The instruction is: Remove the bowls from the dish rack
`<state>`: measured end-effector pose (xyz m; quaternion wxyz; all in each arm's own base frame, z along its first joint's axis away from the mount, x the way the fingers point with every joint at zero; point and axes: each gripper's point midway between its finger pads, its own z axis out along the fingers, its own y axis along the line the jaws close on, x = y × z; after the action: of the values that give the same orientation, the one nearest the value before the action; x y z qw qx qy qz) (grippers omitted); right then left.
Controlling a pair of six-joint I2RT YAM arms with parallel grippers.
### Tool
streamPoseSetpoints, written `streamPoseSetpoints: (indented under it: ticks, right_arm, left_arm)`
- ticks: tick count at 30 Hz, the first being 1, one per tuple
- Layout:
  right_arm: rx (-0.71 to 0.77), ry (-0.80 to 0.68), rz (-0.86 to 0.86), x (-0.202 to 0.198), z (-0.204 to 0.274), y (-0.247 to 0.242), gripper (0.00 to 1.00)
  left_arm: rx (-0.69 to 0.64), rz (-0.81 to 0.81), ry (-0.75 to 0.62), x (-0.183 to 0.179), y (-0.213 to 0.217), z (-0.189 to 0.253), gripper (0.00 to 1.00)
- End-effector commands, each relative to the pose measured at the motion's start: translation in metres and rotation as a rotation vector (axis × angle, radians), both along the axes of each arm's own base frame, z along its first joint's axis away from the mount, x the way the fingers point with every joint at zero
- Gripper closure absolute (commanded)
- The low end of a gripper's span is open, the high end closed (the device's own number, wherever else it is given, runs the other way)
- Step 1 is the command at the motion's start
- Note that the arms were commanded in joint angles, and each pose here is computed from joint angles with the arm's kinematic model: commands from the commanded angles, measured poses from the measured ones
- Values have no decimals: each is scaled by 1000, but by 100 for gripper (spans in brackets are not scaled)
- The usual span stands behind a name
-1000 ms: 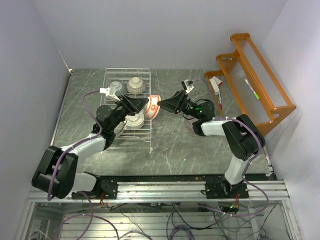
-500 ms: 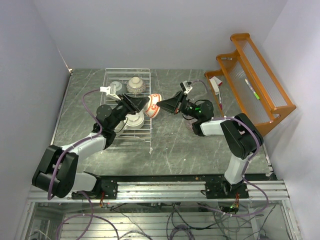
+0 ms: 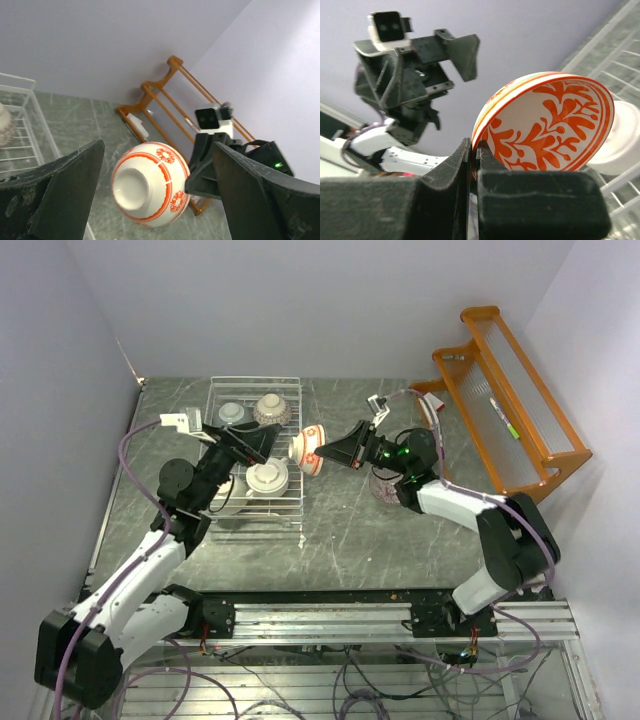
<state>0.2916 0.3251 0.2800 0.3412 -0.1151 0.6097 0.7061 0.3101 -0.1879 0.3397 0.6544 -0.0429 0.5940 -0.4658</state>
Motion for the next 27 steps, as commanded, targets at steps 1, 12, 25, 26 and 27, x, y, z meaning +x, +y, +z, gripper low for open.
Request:
streamPoseSetpoints:
  ticks: [1, 12, 25, 26, 27]
  right_arm:
    - [-273, -150, -169, 23, -10, -13, 100]
    - [-1067, -132, -442, 61, -70, -102, 100]
    - [-1508, -8, -546, 57, -131, -177, 100]
    - [-1522, -1, -544, 56, -136, -179, 100]
    - [-1532, 0, -544, 55, -138, -181, 100]
  left_arm:
    - [146, 115, 68, 5, 19, -19, 2]
    - [189, 108, 210, 20, 12, -80, 4]
    - [275, 169, 267, 19, 26, -97, 4]
    - [275, 169, 267, 19, 26, -97, 4]
    - [276, 169, 267, 19, 26, -98, 4]
